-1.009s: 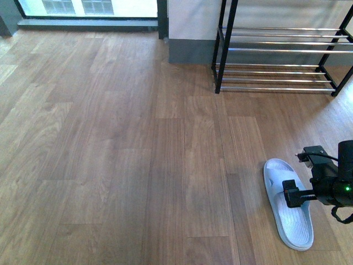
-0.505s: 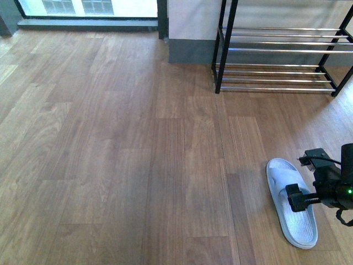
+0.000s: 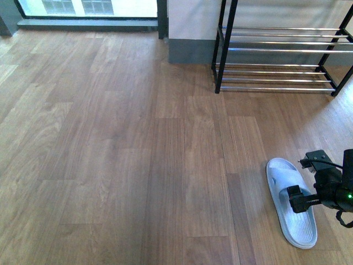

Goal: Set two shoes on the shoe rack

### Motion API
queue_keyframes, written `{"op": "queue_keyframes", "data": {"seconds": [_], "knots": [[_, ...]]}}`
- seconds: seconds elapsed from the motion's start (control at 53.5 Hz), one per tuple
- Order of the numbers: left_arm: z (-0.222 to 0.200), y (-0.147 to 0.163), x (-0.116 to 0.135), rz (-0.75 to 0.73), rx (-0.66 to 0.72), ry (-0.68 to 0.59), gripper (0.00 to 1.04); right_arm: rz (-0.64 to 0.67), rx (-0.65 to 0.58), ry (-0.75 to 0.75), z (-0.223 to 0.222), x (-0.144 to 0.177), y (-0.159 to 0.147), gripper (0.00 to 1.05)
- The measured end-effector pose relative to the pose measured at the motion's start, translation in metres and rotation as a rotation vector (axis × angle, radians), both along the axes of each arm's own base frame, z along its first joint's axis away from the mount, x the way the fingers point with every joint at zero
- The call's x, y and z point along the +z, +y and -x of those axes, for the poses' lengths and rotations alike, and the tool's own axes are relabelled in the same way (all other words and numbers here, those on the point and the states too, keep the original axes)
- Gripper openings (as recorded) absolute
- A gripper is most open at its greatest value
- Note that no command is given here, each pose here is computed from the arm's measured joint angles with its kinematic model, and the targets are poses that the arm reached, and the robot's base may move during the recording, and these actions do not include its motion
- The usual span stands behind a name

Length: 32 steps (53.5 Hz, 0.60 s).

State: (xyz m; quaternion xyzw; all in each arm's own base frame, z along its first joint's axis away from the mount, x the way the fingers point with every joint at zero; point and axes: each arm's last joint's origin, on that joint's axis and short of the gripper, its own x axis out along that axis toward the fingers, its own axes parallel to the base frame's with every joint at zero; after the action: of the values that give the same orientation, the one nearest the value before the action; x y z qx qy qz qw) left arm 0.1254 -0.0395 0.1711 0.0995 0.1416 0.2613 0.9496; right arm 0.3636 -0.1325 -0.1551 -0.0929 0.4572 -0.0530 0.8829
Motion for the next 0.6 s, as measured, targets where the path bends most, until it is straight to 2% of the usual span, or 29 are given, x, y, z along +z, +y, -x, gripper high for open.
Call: {"op": "queue_keyframes", "data": {"seconds": [0.187,0.448,0.598], "knots": [[0.0,0.0,0.0,0.0,0.0,0.0,0.02,-0.015,0.008,-0.08,-0.005,-0.013,-0.001,0.95],[0.0,0.0,0.0,0.0,0.0,0.0,0.02,-0.008,-0.024,-0.153,-0.003,-0.027,0.0,0.63],[0.0,0.0,0.0,0.0,0.0,0.0,0.02,-0.011,-0.07,-0.178,-0.002,-0.032,0.001,0.33]]}}
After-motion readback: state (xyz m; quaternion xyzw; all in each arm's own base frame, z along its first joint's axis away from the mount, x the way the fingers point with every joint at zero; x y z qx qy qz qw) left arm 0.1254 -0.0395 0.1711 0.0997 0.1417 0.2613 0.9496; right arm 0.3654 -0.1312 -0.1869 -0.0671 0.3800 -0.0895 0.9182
